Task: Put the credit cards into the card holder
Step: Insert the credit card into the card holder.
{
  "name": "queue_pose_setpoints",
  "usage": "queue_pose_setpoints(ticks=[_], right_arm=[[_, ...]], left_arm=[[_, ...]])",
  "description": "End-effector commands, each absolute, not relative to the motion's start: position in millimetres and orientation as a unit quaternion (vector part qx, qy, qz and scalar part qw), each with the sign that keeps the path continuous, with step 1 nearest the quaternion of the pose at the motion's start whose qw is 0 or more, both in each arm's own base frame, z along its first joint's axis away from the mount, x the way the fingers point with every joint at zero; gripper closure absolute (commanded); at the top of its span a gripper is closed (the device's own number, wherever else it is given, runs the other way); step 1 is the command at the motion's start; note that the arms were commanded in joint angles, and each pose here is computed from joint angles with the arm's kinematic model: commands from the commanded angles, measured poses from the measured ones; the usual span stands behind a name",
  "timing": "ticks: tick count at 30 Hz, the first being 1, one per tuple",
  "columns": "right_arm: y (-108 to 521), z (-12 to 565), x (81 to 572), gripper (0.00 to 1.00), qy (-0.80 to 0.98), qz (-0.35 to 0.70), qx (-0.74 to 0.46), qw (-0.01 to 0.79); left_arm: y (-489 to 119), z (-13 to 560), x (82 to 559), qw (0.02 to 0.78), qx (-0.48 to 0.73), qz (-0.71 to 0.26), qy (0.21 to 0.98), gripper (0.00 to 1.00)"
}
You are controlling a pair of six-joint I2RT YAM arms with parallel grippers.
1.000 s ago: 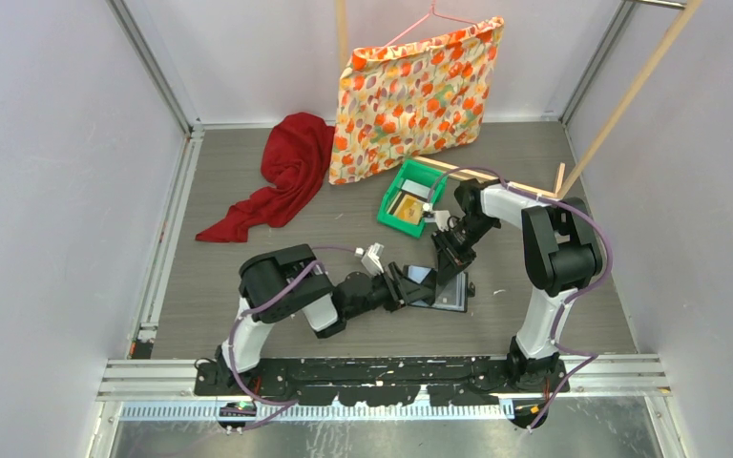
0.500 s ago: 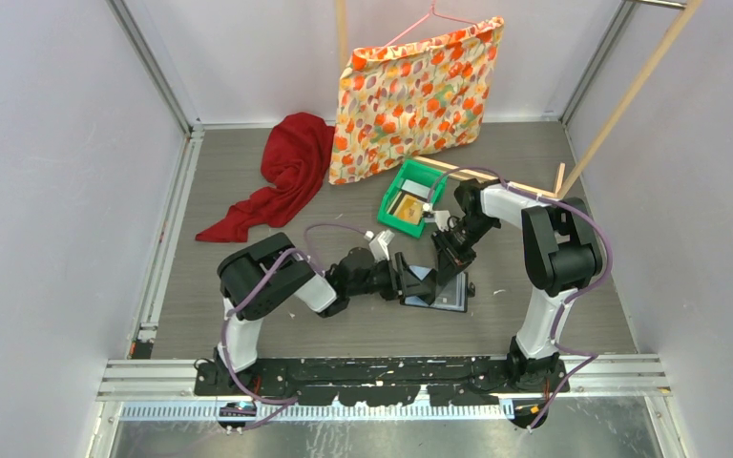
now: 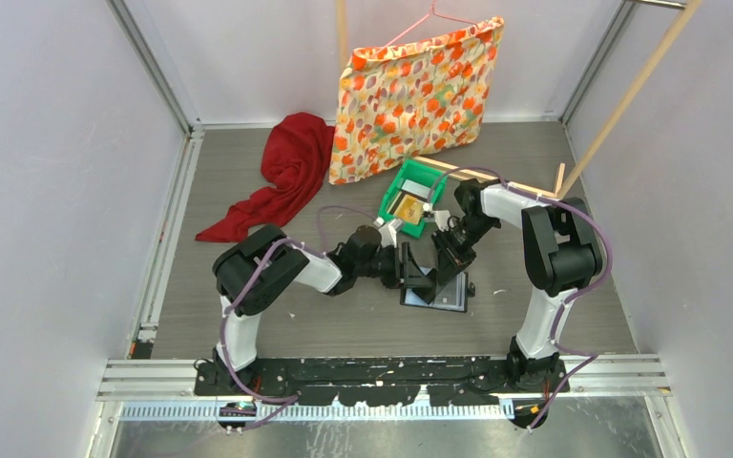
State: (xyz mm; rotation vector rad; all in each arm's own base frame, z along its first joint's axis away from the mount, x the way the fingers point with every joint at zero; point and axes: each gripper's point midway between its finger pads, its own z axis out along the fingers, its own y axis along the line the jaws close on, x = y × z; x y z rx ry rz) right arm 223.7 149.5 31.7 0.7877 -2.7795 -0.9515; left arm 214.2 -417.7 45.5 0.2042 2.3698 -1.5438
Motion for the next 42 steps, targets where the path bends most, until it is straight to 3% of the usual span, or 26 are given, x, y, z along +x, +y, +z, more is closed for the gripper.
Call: queue_pose_setpoints(ticks=[1,6,16,20,24,28,32,38,42], right_arm=[[145,28,232,0.83,-0.916,-0.297,0.268,0.041],[145,28,232,0.83,-0.915,-0.297,0.268,0.042],[146,29,233,0.83,-0.915,-0.299,0.270,0.040],[146,30,232,0.83,-0.914,-0.300,0.270,0.040],[146,29,233,0.83,-0.914,-0.300,0.270,0.040],[146,29,232,0.83,-0.914,-0.300,0.270,0.041],[146,29,232,0.83,-0.914,-0.300,0.270,0.040],[147,30,232,0.83,-0.914,-0.301,0.270,0.040],[147,30,233,0.83,-0.913,-0.302,0.270,0.039]], left_arm=[[-416,57,222,0.144,0.106,-0.536,0.825,0.56],[-421,60,225,0.132,0.125,-0.536,0.824,0.60],[-426,52,223,0.107,0.128,-0.539,0.826,0.79],[-426,49,223,0.104,0.123,-0.536,0.828,0.78],[-424,46,224,0.104,0.117,-0.530,0.833,0.68],[-424,44,223,0.101,0.114,-0.528,0.835,0.68],[-426,40,221,0.093,0.111,-0.530,0.836,0.70],[-429,39,218,0.089,0.107,-0.531,0.836,0.82],[-432,41,217,0.087,0.102,-0.537,0.833,0.82]])
